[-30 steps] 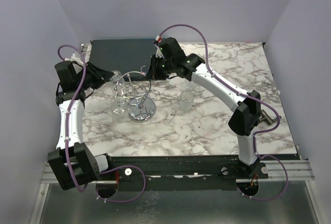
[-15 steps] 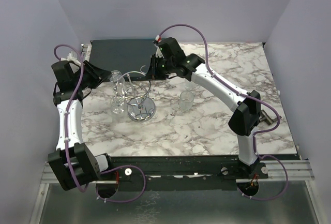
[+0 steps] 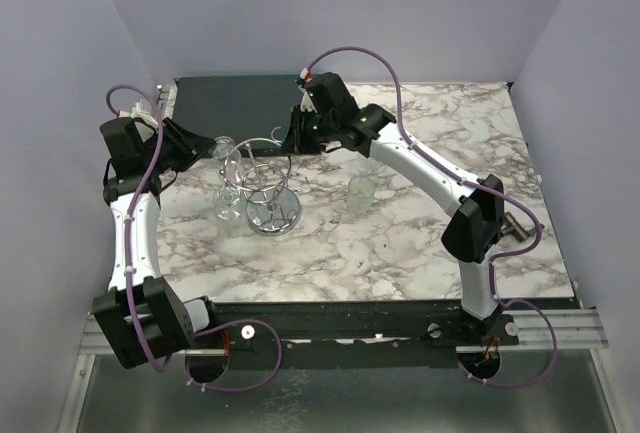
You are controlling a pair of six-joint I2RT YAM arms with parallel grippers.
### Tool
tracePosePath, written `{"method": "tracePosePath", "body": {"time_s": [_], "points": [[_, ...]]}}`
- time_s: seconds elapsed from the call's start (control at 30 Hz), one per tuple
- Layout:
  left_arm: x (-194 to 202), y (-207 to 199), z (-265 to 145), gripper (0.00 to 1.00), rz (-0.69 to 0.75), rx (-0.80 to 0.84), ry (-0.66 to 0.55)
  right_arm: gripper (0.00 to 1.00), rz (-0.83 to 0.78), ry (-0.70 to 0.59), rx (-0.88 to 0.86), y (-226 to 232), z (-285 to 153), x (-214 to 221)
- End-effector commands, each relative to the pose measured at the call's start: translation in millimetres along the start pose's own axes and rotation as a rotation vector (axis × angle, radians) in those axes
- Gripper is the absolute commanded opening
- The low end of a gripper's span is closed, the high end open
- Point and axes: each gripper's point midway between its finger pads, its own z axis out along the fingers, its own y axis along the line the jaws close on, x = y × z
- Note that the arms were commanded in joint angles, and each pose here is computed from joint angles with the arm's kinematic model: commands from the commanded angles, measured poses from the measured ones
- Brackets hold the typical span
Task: Take the wine glass off the wine glass rack
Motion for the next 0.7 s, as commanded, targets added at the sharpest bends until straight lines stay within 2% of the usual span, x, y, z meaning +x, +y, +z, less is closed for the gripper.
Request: {"method": "tracePosePath", "body": {"time_s": [0.0, 0.17, 0.47, 0.67], "points": [[-1.2, -12.2, -5.0, 0.34, 0.045, 0.054, 0.01, 0.0, 0.021, 0.071, 0.114, -30.5, 21.5, 26.8], [1.5, -14.1, -3.6, 0.33, 0.038, 0.075, 0.032, 0.0, 0.021, 0.071, 0.112, -29.5, 21.9, 27.0], [3.1, -11.0, -3.2, 0.21, 0.024, 0.065, 0.033, 0.0, 0.02, 0.077, 0.119, -31.4, 22.9, 29.7], [-7.8, -8.5, -7.3, 0.1, 0.047, 0.024, -0.023, 0.0, 0.019, 0.077, 0.122, -32.4, 22.0, 30.6]]}}
